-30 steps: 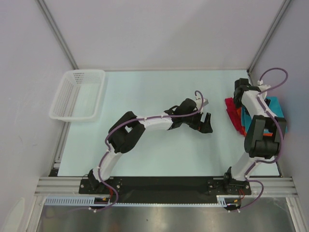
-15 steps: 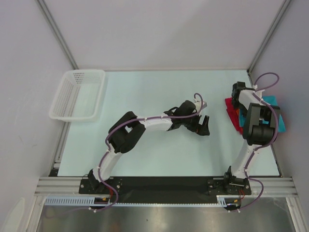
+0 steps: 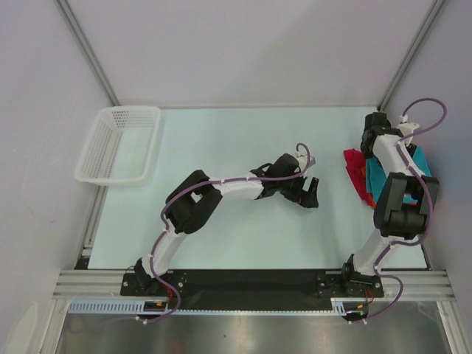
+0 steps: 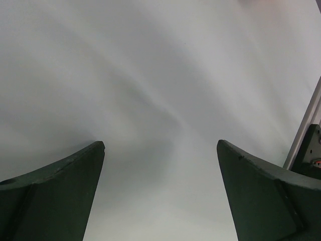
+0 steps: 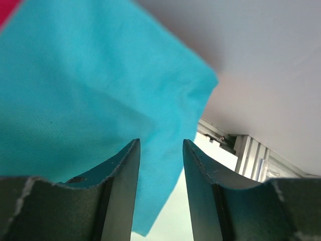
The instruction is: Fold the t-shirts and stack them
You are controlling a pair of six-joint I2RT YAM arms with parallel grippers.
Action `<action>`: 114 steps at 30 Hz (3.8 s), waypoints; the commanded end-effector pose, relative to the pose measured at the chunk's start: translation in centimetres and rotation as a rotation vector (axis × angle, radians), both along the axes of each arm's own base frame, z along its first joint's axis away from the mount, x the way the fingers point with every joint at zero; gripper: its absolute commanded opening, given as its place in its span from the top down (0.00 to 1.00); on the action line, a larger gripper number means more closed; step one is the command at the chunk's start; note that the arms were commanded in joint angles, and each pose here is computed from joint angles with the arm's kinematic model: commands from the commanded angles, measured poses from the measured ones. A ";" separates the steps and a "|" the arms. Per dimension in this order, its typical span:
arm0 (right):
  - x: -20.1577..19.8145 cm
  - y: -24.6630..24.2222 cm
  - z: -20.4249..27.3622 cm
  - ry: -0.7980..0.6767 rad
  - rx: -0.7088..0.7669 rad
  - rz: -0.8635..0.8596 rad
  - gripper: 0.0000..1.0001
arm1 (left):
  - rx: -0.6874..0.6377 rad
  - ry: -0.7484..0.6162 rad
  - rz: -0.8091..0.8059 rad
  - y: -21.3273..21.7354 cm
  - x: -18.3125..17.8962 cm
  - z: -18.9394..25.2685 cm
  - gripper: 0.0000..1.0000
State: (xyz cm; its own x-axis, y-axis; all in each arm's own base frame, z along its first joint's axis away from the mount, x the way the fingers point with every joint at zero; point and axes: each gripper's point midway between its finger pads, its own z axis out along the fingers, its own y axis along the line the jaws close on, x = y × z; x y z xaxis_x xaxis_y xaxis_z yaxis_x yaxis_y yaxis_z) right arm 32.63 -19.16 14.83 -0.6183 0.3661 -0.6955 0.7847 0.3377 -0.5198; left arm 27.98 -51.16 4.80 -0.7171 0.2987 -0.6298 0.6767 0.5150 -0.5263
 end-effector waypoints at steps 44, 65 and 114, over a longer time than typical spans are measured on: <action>10.9 1.0 11.3 -0.424 -0.032 0.124 0.61 | 0.115 -0.230 0.192 8.5 1.6 10.0 0.01; -7.2 43.8 7.7 -0.423 0.774 1.183 0.61 | 0.186 -0.410 0.887 39.5 -4.8 28.4 0.00; -7.7 46.6 9.6 -0.421 0.670 1.202 0.49 | 0.197 -0.446 0.896 43.2 -8.7 27.3 0.00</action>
State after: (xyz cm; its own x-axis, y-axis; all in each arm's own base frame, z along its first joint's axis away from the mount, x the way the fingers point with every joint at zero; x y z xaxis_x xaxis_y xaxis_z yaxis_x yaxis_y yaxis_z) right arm 22.71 30.56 23.14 -0.6129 0.0277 -0.7897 -0.1761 0.9695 0.1706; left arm 18.99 -8.27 31.67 -0.4645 -0.0987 -0.8801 0.1296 0.9755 -0.1778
